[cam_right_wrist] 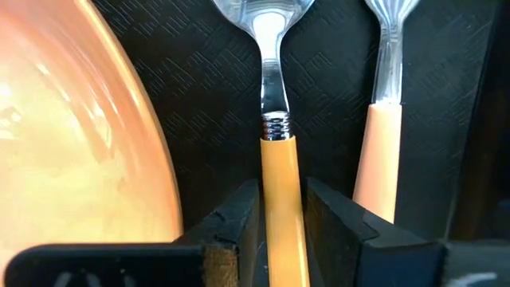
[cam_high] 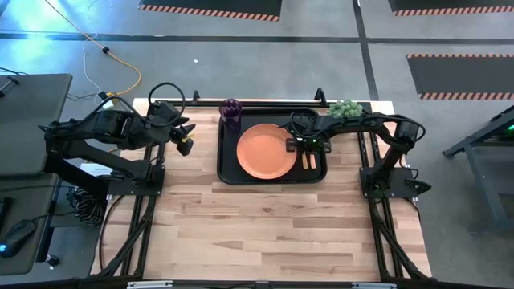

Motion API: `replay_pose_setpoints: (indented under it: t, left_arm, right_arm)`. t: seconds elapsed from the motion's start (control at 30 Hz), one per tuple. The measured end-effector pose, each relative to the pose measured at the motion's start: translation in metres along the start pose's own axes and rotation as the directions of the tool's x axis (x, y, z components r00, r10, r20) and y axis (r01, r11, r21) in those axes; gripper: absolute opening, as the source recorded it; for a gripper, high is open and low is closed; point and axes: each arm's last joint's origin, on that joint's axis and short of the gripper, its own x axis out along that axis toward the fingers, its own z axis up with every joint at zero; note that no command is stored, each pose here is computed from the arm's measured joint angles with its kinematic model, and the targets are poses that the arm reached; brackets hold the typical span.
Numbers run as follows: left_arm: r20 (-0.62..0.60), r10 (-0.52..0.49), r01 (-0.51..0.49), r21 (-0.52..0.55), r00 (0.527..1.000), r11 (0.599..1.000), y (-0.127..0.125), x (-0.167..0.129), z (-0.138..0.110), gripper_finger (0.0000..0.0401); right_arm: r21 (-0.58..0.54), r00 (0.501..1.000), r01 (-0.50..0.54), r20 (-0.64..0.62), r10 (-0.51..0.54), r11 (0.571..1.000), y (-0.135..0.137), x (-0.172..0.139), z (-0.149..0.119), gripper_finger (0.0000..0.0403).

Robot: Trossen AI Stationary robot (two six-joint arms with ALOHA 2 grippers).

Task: Pick and place plate/cup/fork/spoon on tray
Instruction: Put the yellow spoon to the right of the orange plate on the black serving tray

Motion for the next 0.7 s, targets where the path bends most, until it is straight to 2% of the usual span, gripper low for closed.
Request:
replay_pose_setpoints:
  t: [0.7]
  left_arm:
    - [-0.001, -0.002, 0.002, 0.000, 1.000, 1.000, -0.0001, 0.0000, 0.0000, 0.0133]
  right_arm:
    - [-0.024, 1.000, -0.012, -0.001, 0.012, 1.000, 0.0033, -0.0024, 0.0012, 0.0095]
